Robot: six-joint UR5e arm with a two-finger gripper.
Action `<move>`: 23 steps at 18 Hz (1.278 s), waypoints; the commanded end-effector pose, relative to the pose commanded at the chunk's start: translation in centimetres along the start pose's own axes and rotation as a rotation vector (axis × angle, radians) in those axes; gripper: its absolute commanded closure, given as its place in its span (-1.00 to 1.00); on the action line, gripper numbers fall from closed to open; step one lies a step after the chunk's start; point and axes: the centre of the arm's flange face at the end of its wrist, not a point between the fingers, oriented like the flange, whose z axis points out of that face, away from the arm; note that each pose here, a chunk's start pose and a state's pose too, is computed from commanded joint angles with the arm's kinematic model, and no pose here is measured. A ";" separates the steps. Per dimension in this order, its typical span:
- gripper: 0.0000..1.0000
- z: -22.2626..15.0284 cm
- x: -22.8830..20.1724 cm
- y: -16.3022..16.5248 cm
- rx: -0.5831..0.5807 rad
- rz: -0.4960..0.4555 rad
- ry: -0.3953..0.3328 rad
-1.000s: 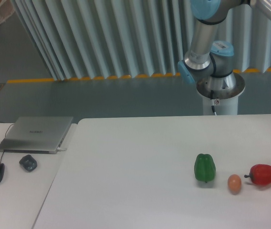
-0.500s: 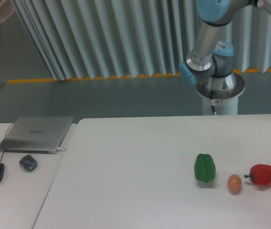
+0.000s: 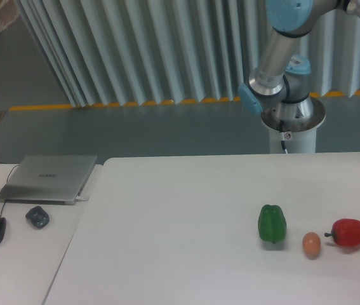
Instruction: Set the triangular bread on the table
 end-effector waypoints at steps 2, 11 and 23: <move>-1.00 1.3 0.5 -1.1 0.011 0.089 0.033; -1.00 1.0 1.7 2.4 0.040 0.129 0.096; -0.07 -0.6 1.0 3.5 0.046 -0.104 0.093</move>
